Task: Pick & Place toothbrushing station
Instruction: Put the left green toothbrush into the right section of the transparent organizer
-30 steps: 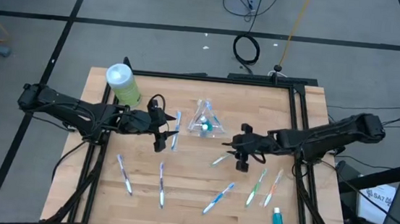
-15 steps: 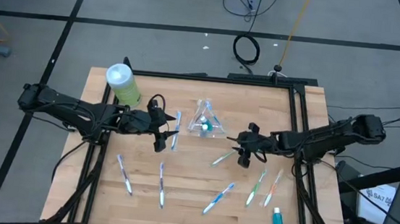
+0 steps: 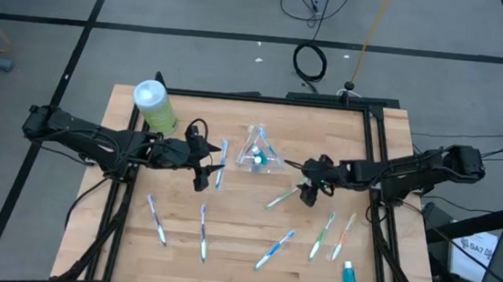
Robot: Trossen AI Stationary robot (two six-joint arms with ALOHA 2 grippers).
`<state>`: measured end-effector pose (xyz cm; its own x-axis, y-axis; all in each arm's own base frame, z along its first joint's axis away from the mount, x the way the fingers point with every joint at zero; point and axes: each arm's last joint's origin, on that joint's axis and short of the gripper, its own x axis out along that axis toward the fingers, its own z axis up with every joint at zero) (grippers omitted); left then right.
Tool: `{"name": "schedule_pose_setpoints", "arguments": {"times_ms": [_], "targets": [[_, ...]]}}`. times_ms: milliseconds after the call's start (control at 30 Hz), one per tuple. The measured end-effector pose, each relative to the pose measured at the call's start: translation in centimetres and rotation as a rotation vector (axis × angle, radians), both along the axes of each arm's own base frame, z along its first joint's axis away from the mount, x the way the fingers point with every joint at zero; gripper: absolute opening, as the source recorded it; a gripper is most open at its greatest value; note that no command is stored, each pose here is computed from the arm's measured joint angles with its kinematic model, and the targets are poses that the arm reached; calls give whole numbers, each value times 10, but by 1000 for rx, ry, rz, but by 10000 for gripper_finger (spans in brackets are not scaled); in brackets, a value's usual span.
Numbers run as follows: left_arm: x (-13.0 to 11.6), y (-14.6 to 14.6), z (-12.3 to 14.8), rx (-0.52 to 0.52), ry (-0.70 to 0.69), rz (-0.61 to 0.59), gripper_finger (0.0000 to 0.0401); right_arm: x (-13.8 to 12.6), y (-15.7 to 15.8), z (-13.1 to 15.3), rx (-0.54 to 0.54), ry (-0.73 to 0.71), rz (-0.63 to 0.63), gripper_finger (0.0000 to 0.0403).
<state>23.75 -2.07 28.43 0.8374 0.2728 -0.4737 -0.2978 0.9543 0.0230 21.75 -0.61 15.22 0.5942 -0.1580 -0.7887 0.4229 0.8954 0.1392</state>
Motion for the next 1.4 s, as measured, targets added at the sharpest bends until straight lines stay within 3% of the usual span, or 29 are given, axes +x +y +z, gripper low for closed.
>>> {"name": "schedule_pose_setpoints", "arguments": {"times_ms": [100,267,367,733,1000,1200,1400], "targets": [[0,0,0,0,0,0,246,0,0,0,-25,3,33,236],[0,0,0,1,1,0,246,4,16,2,-166,-14,325,226],[0,0,0,5,2,-3,246,4,24,-1,-234,-57,427,225],[0,0,0,5,1,-2,246,-13,19,-26,-253,-41,434,224],[0,0,1,6,-5,-3,246,-17,18,-34,-412,-37,604,224],[0,0,1,7,-5,-2,246,-6,17,-22,-535,-149,664,224],[0,0,1,17,-4,-7,246,-4,5,-31,-422,-122,648,224]]}}
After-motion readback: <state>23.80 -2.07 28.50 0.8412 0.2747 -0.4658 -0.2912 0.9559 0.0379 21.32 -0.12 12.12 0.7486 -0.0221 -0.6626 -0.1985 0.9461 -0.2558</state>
